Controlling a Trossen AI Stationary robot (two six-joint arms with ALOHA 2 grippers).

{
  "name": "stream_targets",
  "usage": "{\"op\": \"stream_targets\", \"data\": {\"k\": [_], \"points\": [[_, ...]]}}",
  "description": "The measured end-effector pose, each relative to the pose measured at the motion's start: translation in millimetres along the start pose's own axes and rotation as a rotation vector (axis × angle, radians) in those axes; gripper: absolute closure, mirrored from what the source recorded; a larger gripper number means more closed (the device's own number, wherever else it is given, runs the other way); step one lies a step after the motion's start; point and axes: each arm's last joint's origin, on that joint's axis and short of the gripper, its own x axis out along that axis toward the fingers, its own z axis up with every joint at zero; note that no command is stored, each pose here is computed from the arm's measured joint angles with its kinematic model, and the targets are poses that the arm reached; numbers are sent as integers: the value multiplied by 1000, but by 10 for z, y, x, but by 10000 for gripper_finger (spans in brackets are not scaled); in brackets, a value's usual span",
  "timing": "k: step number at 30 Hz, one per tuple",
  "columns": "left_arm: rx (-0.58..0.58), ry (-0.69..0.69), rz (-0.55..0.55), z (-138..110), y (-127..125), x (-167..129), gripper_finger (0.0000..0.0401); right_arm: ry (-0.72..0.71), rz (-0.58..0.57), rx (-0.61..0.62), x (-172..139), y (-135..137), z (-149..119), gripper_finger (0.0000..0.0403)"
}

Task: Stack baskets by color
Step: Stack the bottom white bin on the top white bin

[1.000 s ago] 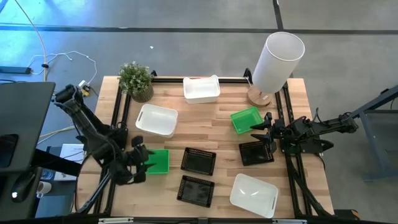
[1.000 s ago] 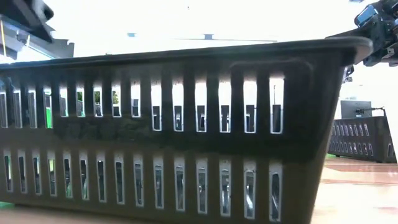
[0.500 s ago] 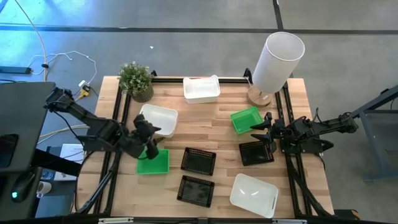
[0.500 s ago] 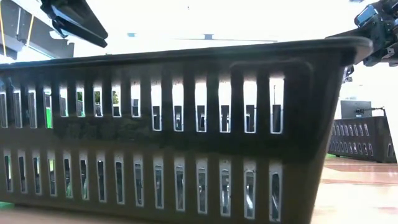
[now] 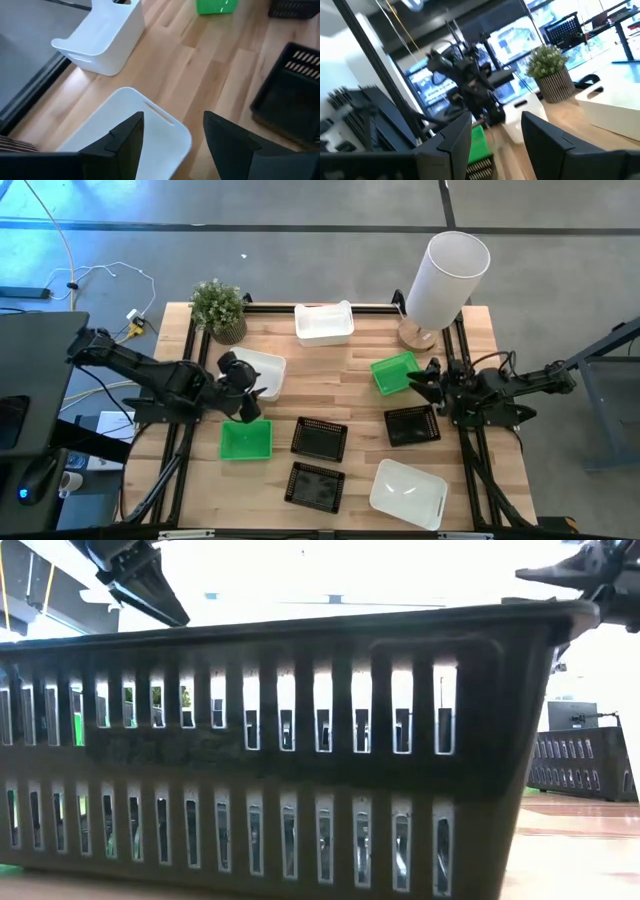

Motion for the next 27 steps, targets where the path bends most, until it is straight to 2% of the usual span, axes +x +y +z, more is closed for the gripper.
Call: {"op": "stream_targets", "data": {"k": [7,12,17,27], "points": [[73,16,9,46,75,69,208,-53,55,104,-3,35,63,242],[105,16,-118,113,67,107,208,-56,58,105,-3,40,73,242],[87,32,-250,153,66,135,208,-69,81,64,-6,90,175,242],[-11,54,-256,164,101,161,208,162,-11,-20,54,215,396,242]]}}
